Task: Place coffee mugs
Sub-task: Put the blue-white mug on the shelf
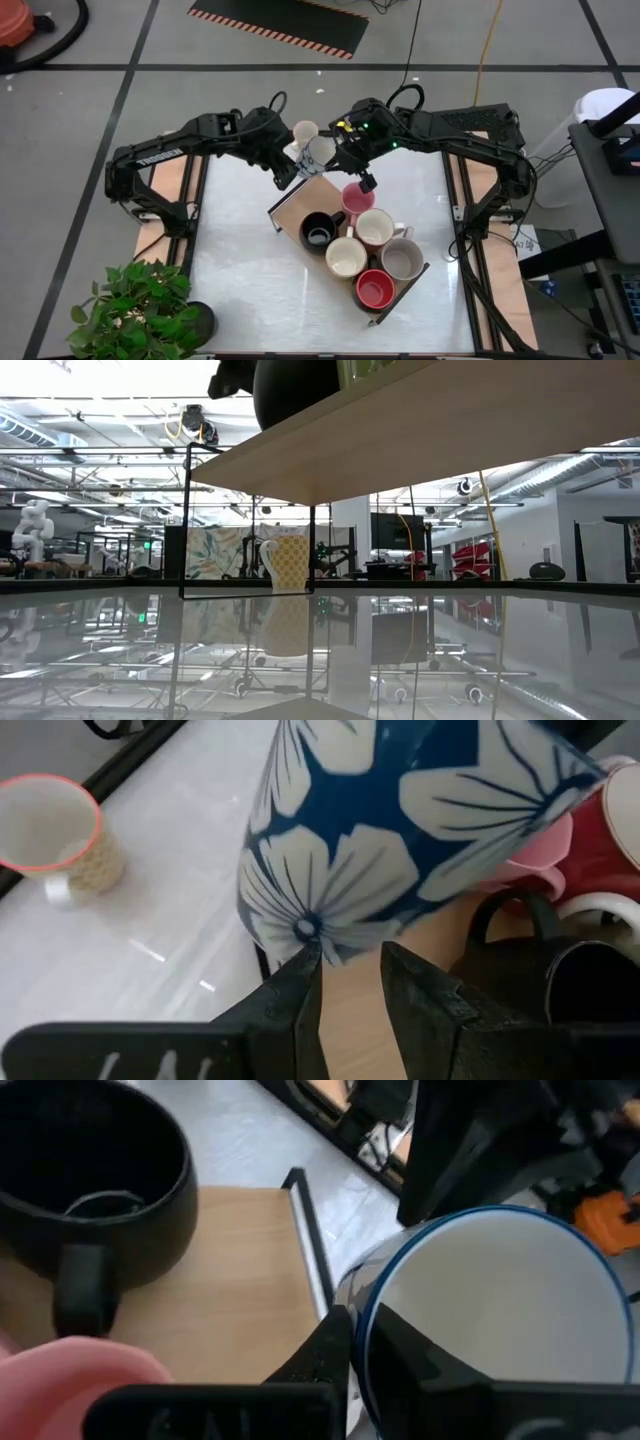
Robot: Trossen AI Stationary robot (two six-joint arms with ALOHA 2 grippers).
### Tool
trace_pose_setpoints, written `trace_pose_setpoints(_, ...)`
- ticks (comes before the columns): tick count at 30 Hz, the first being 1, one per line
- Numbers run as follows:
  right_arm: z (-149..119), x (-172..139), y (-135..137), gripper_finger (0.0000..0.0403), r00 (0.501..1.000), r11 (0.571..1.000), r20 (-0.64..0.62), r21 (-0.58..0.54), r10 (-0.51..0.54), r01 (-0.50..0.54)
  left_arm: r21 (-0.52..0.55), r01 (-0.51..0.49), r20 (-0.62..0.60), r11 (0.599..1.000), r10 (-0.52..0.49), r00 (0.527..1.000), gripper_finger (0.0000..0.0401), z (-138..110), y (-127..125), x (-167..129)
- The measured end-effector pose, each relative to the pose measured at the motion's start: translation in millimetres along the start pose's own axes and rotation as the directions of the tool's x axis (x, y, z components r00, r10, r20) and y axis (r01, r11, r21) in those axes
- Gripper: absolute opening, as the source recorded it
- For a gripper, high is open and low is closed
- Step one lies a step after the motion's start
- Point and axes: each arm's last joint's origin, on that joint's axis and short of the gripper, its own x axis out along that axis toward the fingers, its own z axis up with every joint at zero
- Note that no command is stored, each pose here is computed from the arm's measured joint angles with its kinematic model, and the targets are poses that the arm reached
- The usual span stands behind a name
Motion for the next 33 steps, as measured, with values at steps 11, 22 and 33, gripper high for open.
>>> trace_pose_setpoints(11, 1, 1, 19, 0.0005, 0.991, 0.993, -0.067, -0.010, 0.116, -0.117, -0.048, 0.013, 0.015, 0.999, -0.012, 1.000, 0.0111, -4, -2, -12)
trace_pose_setpoints(22, 11, 10, 32, 0.0005, 0.983, 0.975, -0.069, -0.136, 0.168, -0.176, -0.083, -0.003, 0.094, 0.997, 0.011, 0.996, 0.0111, -7, -1, -36)
trace_pose_setpoints(33, 2, 26, 32, 0.0005, 0.970, 0.941, -0.156, -0.252, 0.189, -0.224, -0.090, -0.005, 0.093, 0.996, 0.013, 0.996, 0.0111, -8, -3, -35)
